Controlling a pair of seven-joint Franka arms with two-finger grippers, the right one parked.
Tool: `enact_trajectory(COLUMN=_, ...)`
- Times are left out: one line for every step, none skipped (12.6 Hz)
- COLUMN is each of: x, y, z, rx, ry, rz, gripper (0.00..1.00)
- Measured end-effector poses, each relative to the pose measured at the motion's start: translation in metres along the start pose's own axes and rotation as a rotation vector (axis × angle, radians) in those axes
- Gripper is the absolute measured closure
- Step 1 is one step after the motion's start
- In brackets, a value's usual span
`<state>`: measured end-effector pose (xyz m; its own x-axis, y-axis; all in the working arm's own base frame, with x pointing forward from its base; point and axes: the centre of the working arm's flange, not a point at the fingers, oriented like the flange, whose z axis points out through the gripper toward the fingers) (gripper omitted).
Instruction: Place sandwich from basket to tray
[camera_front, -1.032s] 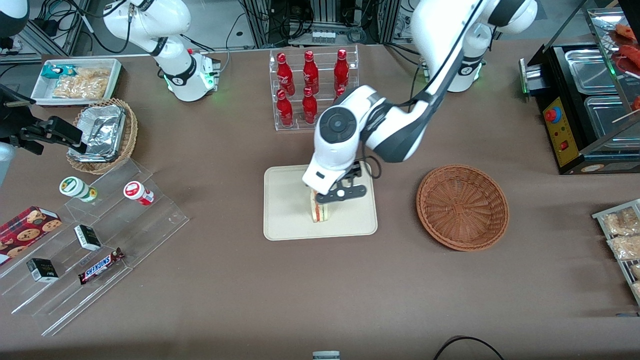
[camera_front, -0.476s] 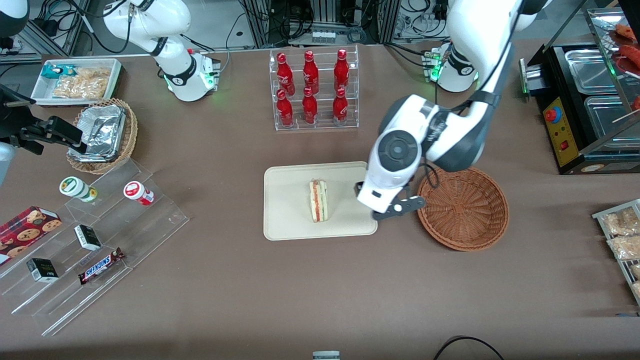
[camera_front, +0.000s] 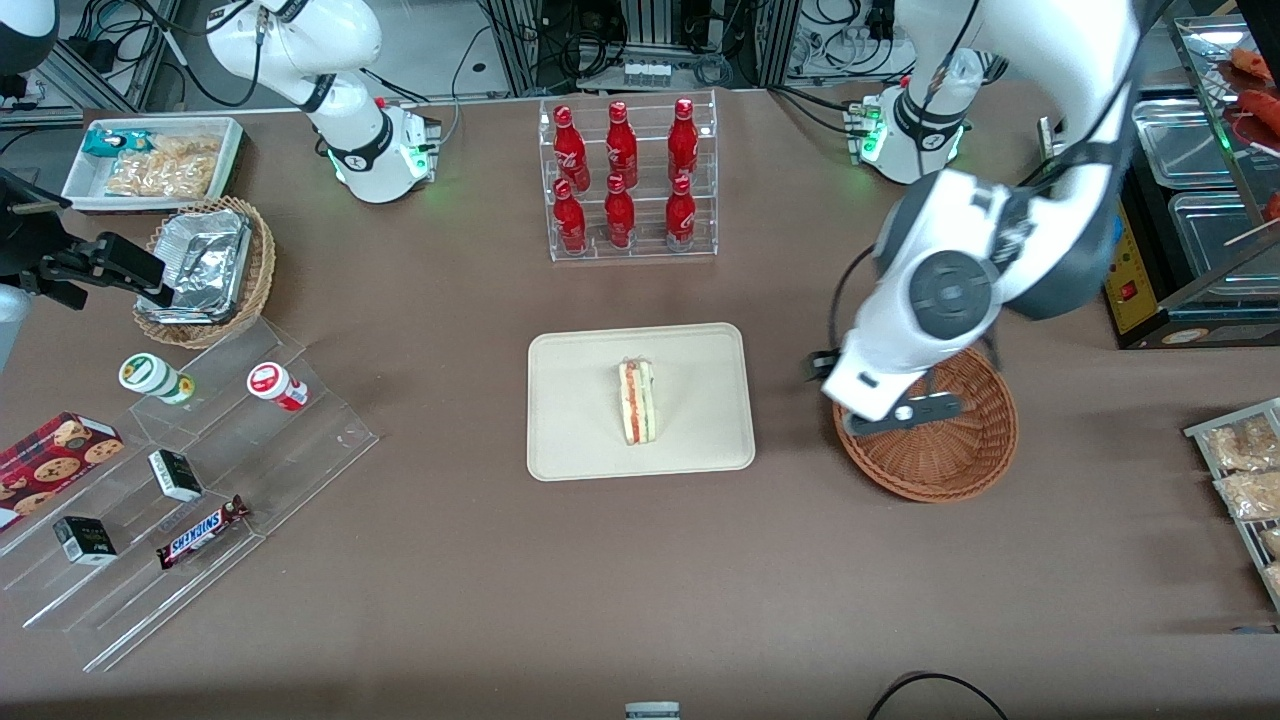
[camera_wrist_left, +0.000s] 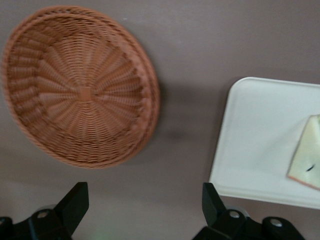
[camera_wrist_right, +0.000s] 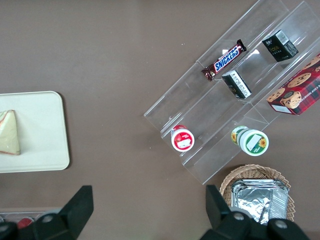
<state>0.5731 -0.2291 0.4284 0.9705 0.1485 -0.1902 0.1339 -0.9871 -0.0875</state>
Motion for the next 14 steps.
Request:
enact_trajectory(x=-0.003, y=-0.017, z=-0.004, rx=0.000, ry=-0.006, rz=0.014, gripper=0.00)
enact_trajectory(x=-0.006, y=-0.032, z=-0.009, rx=0.003, ry=-0.017, rz=0.028, gripper=0.00)
enact_trajectory(x=-0.010, y=-0.046, z=-0.015, rx=0.006, ry=-0.031, rz=0.042, gripper=0.00)
enact_trajectory(x=-0.012, y=-0.061, z=-0.023, rx=0.007, ry=-0.045, rz=0.059, gripper=0.00)
enact_trajectory(x=-0.014, y=-0.077, z=-0.032, rx=0.004, ry=-0.059, rz=0.076, gripper=0.00)
enact_trajectory(x=-0.017, y=-0.091, z=-0.040, rx=-0.001, ry=-0.068, rz=0.088, gripper=0.00)
enact_trajectory(x=-0.020, y=-0.104, z=-0.049, rx=-0.005, ry=-0.072, rz=0.099, gripper=0.00)
enact_trajectory(x=-0.024, y=-0.116, z=-0.057, rx=-0.008, ry=-0.074, rz=0.116, gripper=0.00)
enact_trajectory(x=-0.028, y=-0.126, z=-0.064, rx=-0.009, ry=-0.078, rz=0.135, gripper=0.00)
enact_trajectory(x=-0.032, y=-0.135, z=-0.072, rx=-0.010, ry=-0.080, rz=0.154, gripper=0.00)
enact_trajectory(x=-0.037, y=-0.142, z=-0.079, rx=-0.010, ry=-0.084, rz=0.173, gripper=0.00)
enact_trajectory(x=-0.040, y=-0.147, z=-0.087, rx=-0.011, ry=-0.086, rz=0.188, gripper=0.00)
enact_trajectory(x=-0.042, y=-0.152, z=-0.095, rx=-0.013, ry=-0.082, rz=0.205, gripper=0.00)
enact_trajectory(x=-0.043, y=-0.159, z=-0.101, rx=-0.017, ry=-0.073, rz=0.223, gripper=0.00)
